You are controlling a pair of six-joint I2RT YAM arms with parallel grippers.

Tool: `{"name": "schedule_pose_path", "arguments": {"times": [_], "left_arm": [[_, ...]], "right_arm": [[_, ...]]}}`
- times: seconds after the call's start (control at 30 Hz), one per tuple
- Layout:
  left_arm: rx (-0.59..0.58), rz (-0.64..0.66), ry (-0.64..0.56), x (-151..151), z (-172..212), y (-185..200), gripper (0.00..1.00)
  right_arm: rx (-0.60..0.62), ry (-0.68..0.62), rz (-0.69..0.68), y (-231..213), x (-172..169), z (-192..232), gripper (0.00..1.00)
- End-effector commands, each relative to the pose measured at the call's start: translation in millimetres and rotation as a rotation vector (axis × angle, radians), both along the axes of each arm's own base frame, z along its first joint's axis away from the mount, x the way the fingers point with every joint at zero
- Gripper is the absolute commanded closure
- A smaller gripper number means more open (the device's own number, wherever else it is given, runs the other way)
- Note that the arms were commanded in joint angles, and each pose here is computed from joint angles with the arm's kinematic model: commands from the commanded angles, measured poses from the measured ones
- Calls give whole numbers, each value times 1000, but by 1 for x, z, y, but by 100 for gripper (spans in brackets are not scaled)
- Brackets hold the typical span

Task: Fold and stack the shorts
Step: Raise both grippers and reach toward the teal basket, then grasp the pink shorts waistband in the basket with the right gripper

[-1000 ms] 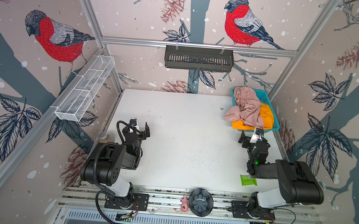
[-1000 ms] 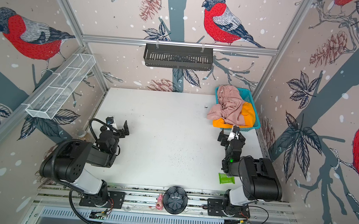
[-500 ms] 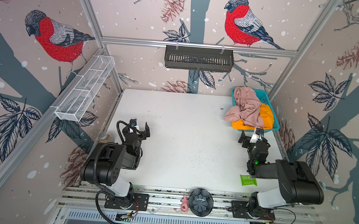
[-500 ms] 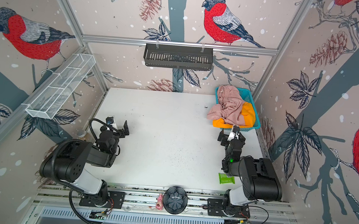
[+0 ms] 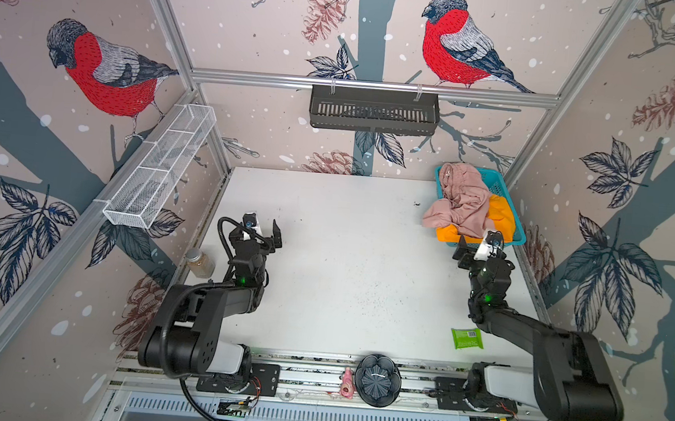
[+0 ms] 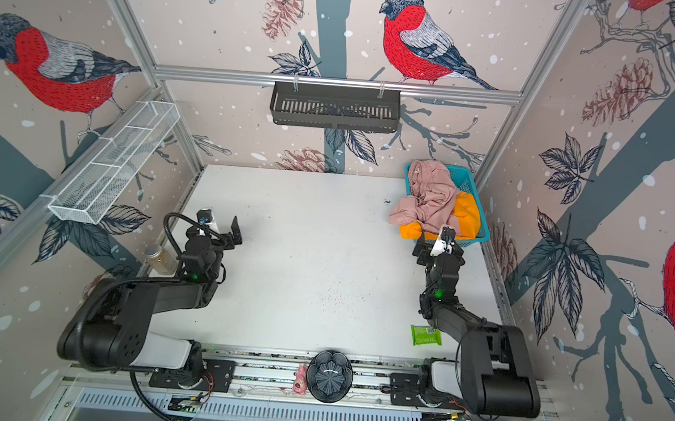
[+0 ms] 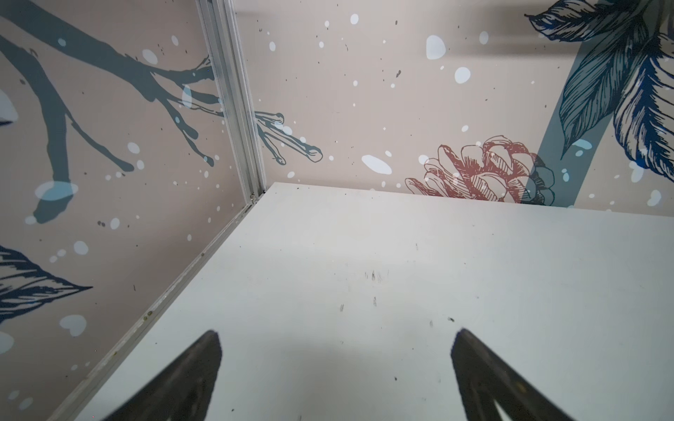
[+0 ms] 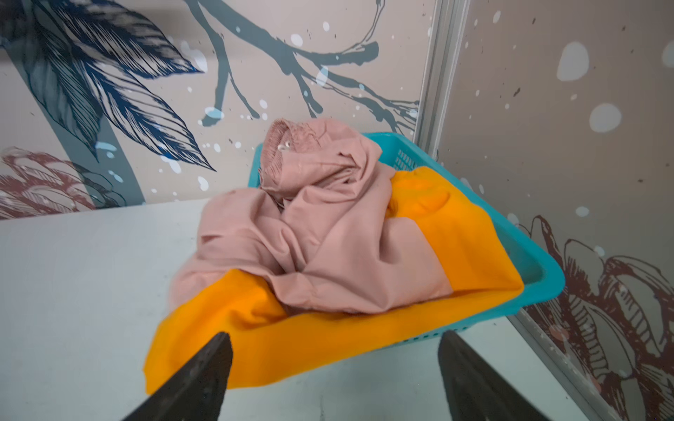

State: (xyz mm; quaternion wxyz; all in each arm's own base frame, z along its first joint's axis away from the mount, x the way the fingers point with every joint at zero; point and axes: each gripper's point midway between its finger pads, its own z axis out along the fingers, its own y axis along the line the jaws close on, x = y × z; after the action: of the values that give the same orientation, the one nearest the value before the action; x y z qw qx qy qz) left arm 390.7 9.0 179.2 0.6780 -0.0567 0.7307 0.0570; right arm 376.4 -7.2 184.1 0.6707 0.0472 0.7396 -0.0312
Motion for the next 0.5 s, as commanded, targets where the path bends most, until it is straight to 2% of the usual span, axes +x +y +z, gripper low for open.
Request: {"name": "schedule_pose_path", "arguments": {"times": [0.0,0.07,0.13,0.23,0.33,0.47], "left_arm": [[-41,-50,99,4,12,-14,2],[-100,-167,92,1,34,-36,2],[-181,-203,56,-3,54,-47,2],[-275,-318,17,-10,80,-71,2],[-324,-385,68,-10,86,-88,2],[-364,-485,215,-13,73,-109,2]], "right_arm": [[57,85,-5,6,-7,11,10],[73,85,23,14,-8,36,9],[86,54,56,20,-2,61,9],[63,57,77,25,21,91,8],[-13,104,72,26,58,101,7],[-135,298,85,27,109,80,9]]}}
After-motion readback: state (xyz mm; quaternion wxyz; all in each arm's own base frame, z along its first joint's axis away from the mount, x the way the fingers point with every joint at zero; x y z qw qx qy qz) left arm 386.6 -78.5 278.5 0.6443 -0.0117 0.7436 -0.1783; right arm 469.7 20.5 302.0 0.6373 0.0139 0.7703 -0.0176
